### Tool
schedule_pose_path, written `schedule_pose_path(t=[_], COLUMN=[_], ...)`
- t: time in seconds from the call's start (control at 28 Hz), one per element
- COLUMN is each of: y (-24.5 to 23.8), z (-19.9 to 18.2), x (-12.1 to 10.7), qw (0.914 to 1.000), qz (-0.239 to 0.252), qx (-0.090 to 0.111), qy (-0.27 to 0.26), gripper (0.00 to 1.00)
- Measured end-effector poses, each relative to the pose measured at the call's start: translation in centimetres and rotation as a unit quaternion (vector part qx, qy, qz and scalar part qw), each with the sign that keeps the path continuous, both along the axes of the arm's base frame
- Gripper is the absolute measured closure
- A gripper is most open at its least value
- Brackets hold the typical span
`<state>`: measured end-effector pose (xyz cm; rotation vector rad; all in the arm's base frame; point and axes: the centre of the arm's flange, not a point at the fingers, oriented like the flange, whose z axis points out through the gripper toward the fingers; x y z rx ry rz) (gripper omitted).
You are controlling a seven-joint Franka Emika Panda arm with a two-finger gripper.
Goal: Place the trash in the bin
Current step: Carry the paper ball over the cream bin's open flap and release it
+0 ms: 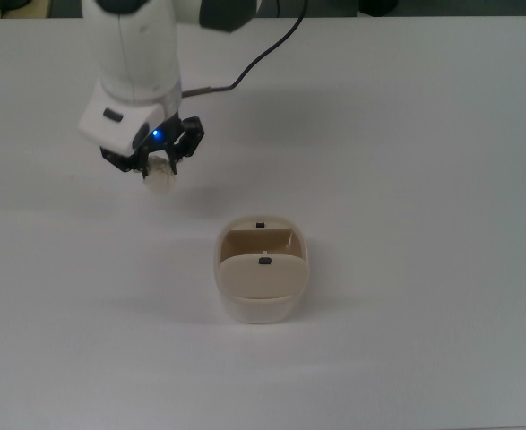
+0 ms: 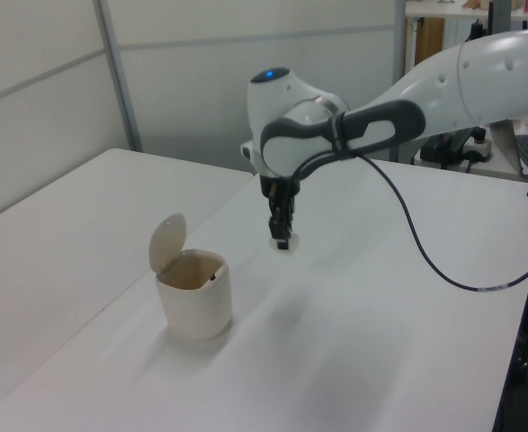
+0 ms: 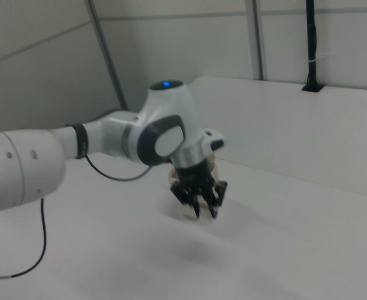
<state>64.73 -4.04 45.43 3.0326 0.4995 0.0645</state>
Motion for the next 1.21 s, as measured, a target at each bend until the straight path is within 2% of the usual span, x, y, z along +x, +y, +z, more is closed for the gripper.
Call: schedule_pose_path(t=[0.18,0.39,0.57,0.79,0.86,1.04,1.07,1.21], y=[2.4,5.4,7.2,9.0,9.7,10.4,10.3,9.7], z=[2.8,2.5,1.6,0.7,0.5,0.6,0.5,0.4], x=[0.7,2.1,3.3,4.0,4.0,4.0,3.9,3.4], qw=[0.9978,0.9914,0.9847,0.9797,0.9792,0.9785,0.9793,0.9844], qz=[0.000,0.003,0.005,0.000,-0.005,-0.023,-0.029,-0.044], qx=[0.018,0.033,0.057,0.074,0.078,0.084,0.085,0.081], qy=[-0.064,-0.126,-0.165,-0.186,-0.187,-0.187,-0.182,-0.150], gripper=[0.60,0.59,0.56,0.37,0.25,0.07,0.00,0.00])
